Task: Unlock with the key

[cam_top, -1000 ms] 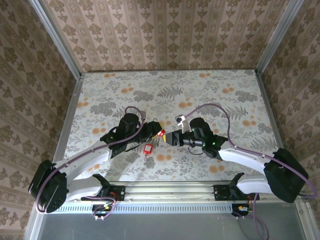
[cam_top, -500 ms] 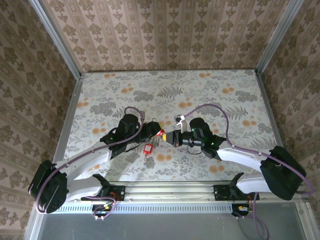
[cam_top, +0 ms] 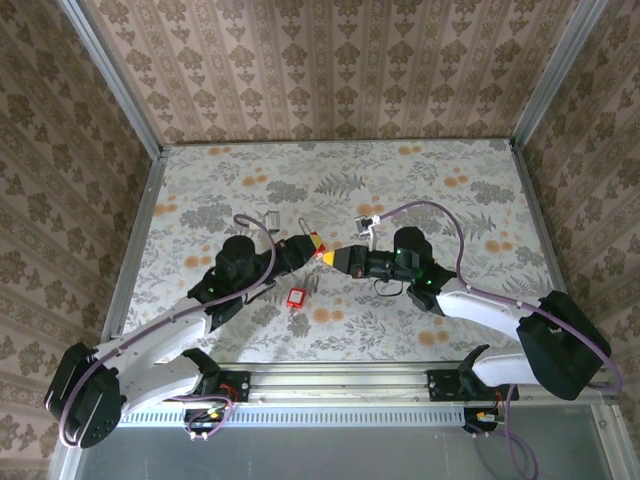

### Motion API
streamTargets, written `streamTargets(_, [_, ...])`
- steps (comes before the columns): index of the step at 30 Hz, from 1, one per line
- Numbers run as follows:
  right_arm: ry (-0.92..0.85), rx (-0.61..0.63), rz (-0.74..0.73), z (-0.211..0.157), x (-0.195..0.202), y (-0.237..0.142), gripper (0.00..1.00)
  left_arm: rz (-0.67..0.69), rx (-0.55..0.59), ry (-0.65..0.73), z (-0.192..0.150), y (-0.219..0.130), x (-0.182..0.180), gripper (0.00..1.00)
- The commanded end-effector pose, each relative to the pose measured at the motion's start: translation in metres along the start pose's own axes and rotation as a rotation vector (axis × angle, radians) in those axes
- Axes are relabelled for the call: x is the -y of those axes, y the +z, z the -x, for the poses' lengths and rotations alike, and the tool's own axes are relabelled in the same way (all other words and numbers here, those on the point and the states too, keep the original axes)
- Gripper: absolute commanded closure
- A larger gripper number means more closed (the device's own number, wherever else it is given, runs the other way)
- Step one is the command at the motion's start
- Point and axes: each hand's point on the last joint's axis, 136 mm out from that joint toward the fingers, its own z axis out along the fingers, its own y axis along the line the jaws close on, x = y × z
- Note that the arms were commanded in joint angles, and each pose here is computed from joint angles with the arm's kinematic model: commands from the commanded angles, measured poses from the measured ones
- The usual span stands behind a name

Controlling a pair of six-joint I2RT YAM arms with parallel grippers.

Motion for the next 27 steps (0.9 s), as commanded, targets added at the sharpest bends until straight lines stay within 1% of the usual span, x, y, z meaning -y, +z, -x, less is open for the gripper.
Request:
streamTargets(1, [0.13,0.097,-0.023,0.026,0.016,-0.009,0.99,-0.223,0.089,0.149,0.019,-0.019,0.059,1.0])
streamTargets(5, [0.19,0.103,0.012,0.033,0.017,-0.007,0.97,-0.275,0.108,0.199,0.021,-0.03,0.074,1.0])
streamTargets(7, [0.206,0.101,0.041,0.035,0.012,-0.005,0.94,-0.297,0.106,0.221,0.02,-0.033,0.081,1.0])
streamTargets(9, [0.232,0.083,0.035,0.032,0.019,0.0,0.88,-0.309,0.1,0.239,0.019,-0.035,0.084,1.0])
streamTargets(13, [0.264,0.074,0.02,0.028,0.027,0.001,0.82,-0.303,0.081,0.257,0.016,-0.037,0.084,1.0])
streamTargets(14, [0.269,0.068,0.019,0.027,0.028,0.001,0.78,-0.292,0.072,0.264,0.015,-0.037,0.083,1.0])
streamTargets(15, [0.272,0.065,0.013,0.026,0.028,0.0,0.75,-0.272,0.064,0.271,0.014,-0.037,0.081,1.0])
streamTargets(17, [0.269,0.055,-0.017,0.022,0.032,-0.005,0.72,-0.22,0.038,0.293,0.012,-0.037,0.075,1.0])
streamTargets(20, [0.236,0.04,-0.162,0.015,0.042,-0.025,0.68,-0.113,-0.014,0.354,0.008,-0.04,0.063,1.0])
streamTargets(22, [0.179,0.041,-0.254,0.012,0.044,-0.043,0.65,-0.009,-0.067,0.413,0.003,-0.043,0.048,1.0])
streamTargets(25, [0.069,0.078,-0.331,0.018,0.031,-0.074,0.58,0.15,-0.17,0.538,-0.01,-0.048,0.024,1.0])
streamTargets(27, [-0.011,0.101,-0.311,0.024,0.009,-0.089,0.5,0.239,-0.244,0.635,-0.021,-0.05,0.01,1.0])
